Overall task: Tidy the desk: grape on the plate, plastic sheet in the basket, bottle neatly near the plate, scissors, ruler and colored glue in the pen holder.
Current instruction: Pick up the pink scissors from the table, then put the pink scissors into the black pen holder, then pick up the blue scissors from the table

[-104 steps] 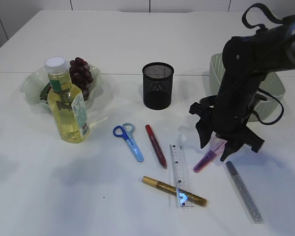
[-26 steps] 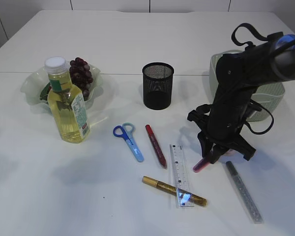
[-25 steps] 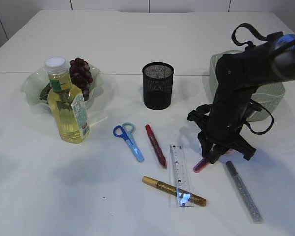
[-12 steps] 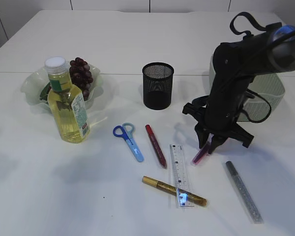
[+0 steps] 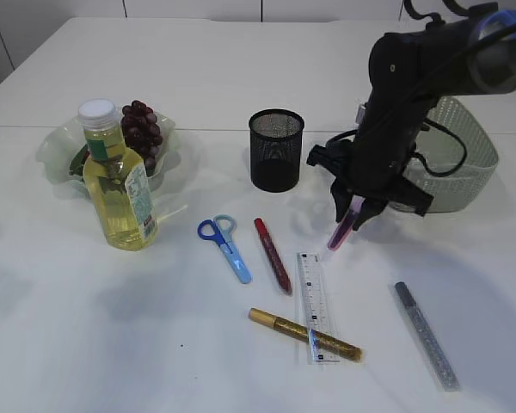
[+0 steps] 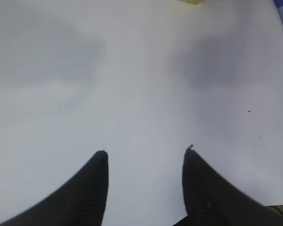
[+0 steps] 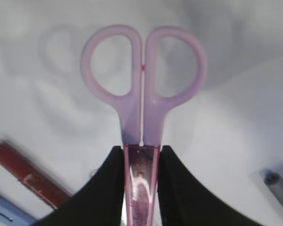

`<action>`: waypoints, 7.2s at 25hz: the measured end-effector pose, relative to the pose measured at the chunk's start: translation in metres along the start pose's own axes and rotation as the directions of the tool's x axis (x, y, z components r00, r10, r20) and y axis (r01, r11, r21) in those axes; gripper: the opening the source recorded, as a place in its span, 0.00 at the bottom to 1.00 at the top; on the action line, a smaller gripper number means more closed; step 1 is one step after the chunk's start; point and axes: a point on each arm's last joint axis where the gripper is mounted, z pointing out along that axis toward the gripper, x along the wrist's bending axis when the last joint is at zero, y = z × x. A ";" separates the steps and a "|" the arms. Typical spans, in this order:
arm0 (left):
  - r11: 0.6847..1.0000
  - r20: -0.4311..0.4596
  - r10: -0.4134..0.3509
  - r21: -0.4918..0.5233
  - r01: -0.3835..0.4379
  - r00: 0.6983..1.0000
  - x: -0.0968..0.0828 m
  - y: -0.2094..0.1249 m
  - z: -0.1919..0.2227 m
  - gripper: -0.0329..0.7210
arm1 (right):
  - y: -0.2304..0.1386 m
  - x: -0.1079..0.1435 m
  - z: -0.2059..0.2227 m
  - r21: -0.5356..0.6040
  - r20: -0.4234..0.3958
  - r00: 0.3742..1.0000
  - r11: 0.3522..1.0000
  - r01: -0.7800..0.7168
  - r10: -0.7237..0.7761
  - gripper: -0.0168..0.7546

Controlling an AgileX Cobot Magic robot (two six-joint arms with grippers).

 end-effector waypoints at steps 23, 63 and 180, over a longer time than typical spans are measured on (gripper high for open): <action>1.000 -0.001 0.000 0.008 0.000 1.000 0.000 -0.001 0.000 0.54 | 0.061 0.024 -0.059 -0.262 -0.354 0.861 0.922 0.284 -0.366 0.26; 0.998 -0.006 0.000 0.058 0.000 1.000 0.001 -0.005 0.000 0.54 | 0.083 0.063 -0.024 -0.814 -0.182 0.378 0.354 0.460 -0.908 0.25; 0.998 0.013 -0.004 0.068 0.003 1.000 -0.001 -0.006 0.000 0.54 | -0.071 0.133 -0.030 -0.065 -0.120 0.524 0.534 0.843 -0.843 0.47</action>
